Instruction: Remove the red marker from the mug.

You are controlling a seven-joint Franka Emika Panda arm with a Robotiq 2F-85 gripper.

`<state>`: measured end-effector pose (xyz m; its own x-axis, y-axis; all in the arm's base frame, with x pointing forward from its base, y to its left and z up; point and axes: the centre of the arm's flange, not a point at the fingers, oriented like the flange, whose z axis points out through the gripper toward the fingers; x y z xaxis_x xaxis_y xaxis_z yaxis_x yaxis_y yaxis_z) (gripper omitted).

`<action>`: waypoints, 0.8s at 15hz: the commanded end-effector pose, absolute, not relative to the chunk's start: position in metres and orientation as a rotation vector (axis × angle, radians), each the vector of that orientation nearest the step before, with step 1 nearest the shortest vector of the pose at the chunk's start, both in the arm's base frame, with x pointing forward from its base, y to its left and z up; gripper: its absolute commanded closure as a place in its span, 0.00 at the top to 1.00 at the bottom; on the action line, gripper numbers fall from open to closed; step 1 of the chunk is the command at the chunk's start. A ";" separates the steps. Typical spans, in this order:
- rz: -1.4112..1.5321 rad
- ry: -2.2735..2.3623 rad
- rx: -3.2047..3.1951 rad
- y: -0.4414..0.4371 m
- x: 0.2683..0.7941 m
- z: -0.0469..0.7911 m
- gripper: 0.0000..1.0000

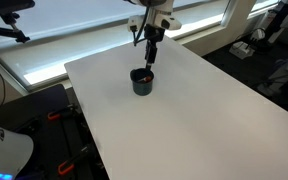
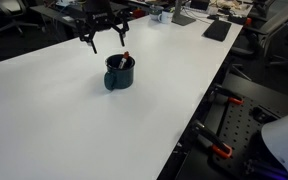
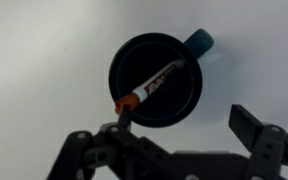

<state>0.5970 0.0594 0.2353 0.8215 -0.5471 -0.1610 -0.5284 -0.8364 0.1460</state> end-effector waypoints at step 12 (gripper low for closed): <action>-0.168 -1.295 2.868 0.041 0.586 0.173 0.45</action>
